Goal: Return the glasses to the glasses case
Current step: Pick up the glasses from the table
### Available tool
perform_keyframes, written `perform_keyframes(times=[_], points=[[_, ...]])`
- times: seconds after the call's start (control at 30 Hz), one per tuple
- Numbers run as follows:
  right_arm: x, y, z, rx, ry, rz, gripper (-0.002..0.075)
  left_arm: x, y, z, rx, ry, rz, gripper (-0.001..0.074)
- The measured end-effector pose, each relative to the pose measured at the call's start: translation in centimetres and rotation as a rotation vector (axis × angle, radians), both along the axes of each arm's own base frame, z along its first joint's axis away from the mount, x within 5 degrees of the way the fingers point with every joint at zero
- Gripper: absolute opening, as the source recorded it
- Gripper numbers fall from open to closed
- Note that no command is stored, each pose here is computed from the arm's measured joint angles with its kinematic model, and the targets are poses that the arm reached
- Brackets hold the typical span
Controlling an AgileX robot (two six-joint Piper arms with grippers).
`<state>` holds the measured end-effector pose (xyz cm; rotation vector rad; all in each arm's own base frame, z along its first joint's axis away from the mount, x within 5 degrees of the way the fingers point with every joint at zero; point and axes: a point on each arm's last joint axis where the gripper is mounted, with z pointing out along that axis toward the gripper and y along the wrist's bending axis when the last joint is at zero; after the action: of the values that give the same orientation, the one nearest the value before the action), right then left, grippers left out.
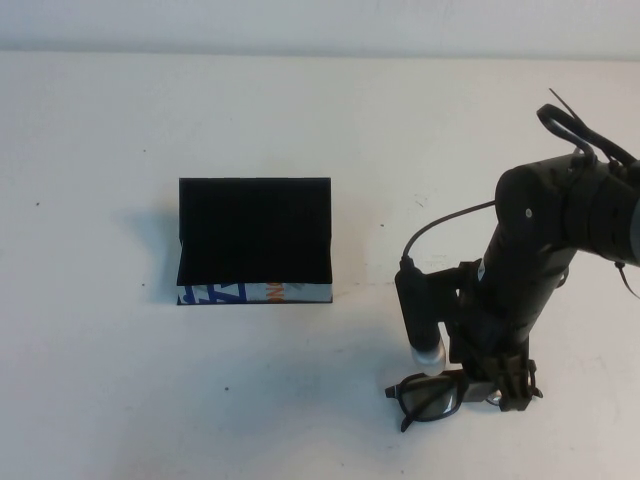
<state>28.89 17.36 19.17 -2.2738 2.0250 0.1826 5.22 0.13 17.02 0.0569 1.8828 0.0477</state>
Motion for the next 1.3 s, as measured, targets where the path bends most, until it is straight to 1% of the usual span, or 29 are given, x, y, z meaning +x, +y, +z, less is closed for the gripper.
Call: perform_keyframes(times=[0.23, 0.73, 0.8, 0.97, 1.17, 1.3], points=[[0.0, 0.3, -0.8, -0.011, 0.02, 0.008, 0.0309, 0.0, 0.0, 0.0, 0.0, 0.0, 0.0, -0.0004], [-0.2, 0.1, -0.9, -0.047, 0.038, 0.03, 0.0301, 0.0, 0.0, 0.0, 0.0, 0.0, 0.0, -0.0004], [-0.2, 0.1, -0.9, -0.047, 0.038, 0.03, 0.0277, 0.0, 0.0, 0.0, 0.0, 0.0, 0.0, -0.0004], [-0.2, 0.1, -0.9, -0.047, 0.038, 0.032, 0.017, 0.0, 0.0, 0.0, 0.0, 0.0, 0.0, -0.0004], [-0.5, 0.1, -0.9, -0.058, 0.063, 0.038, 0.0068, 0.0, 0.0, 0.0, 0.0, 0.0, 0.0, -0.0004], [-0.5, 0.8, 0.2, -0.059, 0.068, -0.011, 0.0066, 0.0, 0.0, 0.0, 0.0, 0.0, 0.0, -0.0004]])
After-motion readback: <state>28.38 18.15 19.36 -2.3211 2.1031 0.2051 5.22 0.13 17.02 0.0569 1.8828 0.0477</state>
